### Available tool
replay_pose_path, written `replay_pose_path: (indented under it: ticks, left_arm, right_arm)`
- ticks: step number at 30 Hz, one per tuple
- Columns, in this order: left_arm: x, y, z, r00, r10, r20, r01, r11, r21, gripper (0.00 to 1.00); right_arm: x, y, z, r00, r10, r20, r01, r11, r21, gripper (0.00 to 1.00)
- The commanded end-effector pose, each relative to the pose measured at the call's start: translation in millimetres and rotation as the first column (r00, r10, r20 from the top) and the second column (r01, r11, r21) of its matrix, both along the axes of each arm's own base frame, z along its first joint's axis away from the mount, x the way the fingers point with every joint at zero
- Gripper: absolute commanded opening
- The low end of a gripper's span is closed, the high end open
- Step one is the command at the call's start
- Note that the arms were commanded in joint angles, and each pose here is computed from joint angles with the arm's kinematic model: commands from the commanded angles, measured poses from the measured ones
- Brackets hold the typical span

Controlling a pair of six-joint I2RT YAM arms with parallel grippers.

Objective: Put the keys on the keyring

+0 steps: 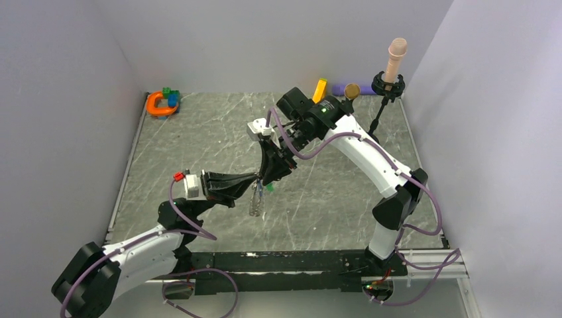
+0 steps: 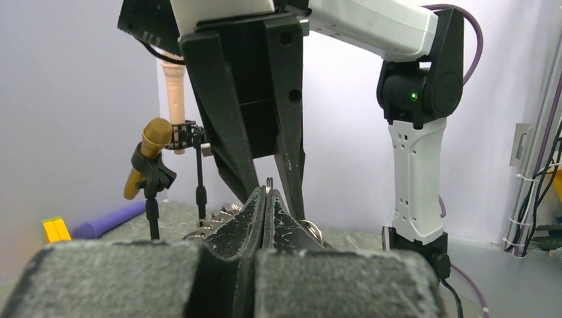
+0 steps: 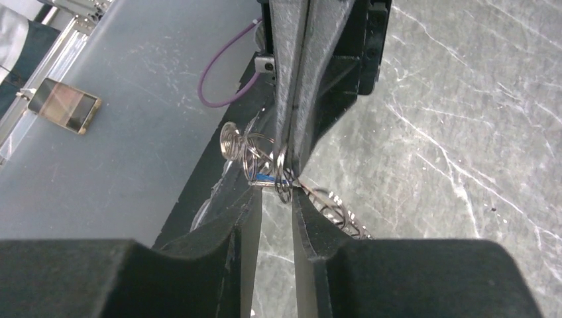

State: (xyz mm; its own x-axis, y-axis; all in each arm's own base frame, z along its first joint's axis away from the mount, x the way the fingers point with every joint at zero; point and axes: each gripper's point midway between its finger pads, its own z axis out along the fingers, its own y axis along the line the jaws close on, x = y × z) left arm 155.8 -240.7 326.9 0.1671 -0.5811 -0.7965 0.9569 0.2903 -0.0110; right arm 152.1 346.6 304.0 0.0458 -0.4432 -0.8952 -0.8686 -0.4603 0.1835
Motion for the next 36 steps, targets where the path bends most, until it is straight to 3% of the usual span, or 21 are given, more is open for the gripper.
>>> replay_pose_path:
  ticks: [1,7,17,18,20,29,32,36]
  left_arm:
    - [-10.7,13.5,32.2,0.993,0.043,0.114,-0.036,0.997,-0.065,0.00]
    - [-7.8,10.1,26.7,0.993,0.055,0.103,-0.055,0.998,-0.005,0.00]
    - [-6.1,6.2,25.8,0.995,0.034,0.093,-0.033,0.999,-0.009,0.00]
    - [-6.4,6.4,26.4,0.995,0.034,0.095,-0.033,0.999,-0.011,0.00]
    - [-5.9,6.9,26.7,0.995,0.039,0.095,-0.037,0.999,-0.015,0.00]
    - [-6.8,9.9,28.7,0.994,0.046,0.095,-0.044,0.999,-0.029,0.00]
    - [-7.0,10.8,29.5,0.994,0.048,0.096,-0.045,0.998,-0.034,0.00]
    - [-6.6,10.9,28.7,0.995,0.049,0.091,-0.046,0.998,-0.035,0.00]
  right_arm:
    - [5.2,-1.9,24.6,0.998,-0.012,0.057,0.008,0.997,0.075,0.28]
    - [12.4,0.6,33.2,0.996,-0.029,0.079,0.022,0.995,0.094,0.28]
    - [13.4,7.9,34.7,0.999,-0.021,0.048,0.016,0.994,0.109,0.29]
    - [21.3,16.8,39.2,0.995,-0.022,0.102,0.005,0.987,0.160,0.29]
    - [10.7,7.7,29.3,0.999,-0.017,0.039,0.013,0.995,0.095,0.29]
    - [12.9,7.1,18.2,0.999,-0.034,0.037,0.032,0.998,0.057,0.29]
    - [12.7,7.6,19.6,0.999,-0.034,0.036,0.031,0.998,0.061,0.25]
    - [11.9,8.8,22.8,0.999,-0.024,0.036,0.021,0.997,0.075,0.06]
